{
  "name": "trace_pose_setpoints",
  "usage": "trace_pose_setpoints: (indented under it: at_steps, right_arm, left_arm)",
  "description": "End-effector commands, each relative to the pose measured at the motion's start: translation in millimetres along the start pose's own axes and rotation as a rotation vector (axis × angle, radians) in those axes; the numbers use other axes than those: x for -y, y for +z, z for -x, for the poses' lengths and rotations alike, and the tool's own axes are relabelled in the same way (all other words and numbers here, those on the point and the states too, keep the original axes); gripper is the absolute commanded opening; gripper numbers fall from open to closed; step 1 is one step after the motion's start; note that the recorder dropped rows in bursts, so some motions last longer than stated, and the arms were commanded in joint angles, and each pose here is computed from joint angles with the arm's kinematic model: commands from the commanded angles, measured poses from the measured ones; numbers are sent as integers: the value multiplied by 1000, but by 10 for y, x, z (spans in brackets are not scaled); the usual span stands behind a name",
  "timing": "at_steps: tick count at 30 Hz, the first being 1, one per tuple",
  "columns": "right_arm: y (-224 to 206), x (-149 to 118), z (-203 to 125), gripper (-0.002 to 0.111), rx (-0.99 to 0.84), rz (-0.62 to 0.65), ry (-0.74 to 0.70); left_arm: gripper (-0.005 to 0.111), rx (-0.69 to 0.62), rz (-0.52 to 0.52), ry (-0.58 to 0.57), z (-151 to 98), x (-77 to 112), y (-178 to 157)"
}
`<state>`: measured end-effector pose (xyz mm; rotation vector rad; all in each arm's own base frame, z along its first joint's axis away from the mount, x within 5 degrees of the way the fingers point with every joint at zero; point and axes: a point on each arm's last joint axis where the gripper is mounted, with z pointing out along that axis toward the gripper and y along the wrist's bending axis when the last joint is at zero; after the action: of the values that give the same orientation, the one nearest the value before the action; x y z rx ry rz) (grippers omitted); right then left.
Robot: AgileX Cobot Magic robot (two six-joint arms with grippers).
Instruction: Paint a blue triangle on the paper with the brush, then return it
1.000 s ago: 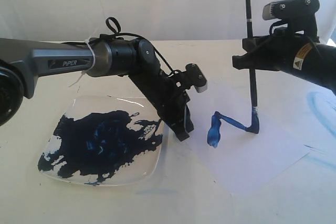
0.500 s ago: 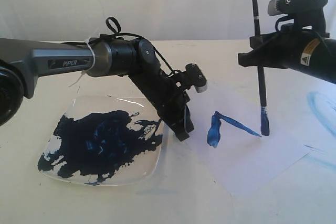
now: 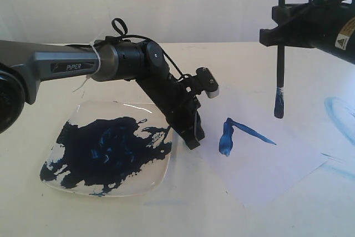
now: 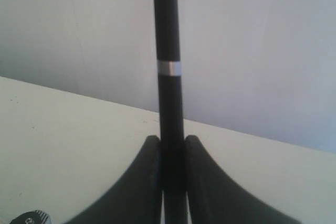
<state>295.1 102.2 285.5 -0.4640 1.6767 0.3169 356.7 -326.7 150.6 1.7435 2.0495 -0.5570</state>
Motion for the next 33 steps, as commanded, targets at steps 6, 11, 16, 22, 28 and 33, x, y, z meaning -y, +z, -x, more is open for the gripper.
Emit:
trace_pose_setpoints:
  at_steps: [6, 11, 16, 22, 28, 33]
  right_arm:
    - [-30, 16, 1, 0, -16, -10, 61]
    - [-30, -6, 36, 0, 22, 16, 65]
    - [-38, -54, 104, 0, 62, 122, -34]
    - [-156, 97, 299, 0, 118, 388, -1]
    - [-249, 330, 258, 0, 192, 605, 67]
    - [-125, 367, 24, 0, 74, 649, 77]
  left_arm:
    - [0, -2, -25, -13, 6, 32, 15]
    - [0, -2, -25, -13, 6, 32, 15]
    - [0, -2, -25, -13, 6, 32, 15]
    - [0, -2, -25, -13, 6, 32, 15]
    - [0, -2, -25, -13, 6, 32, 15]
    - [0, -3, -27, -13, 5, 34, 15]
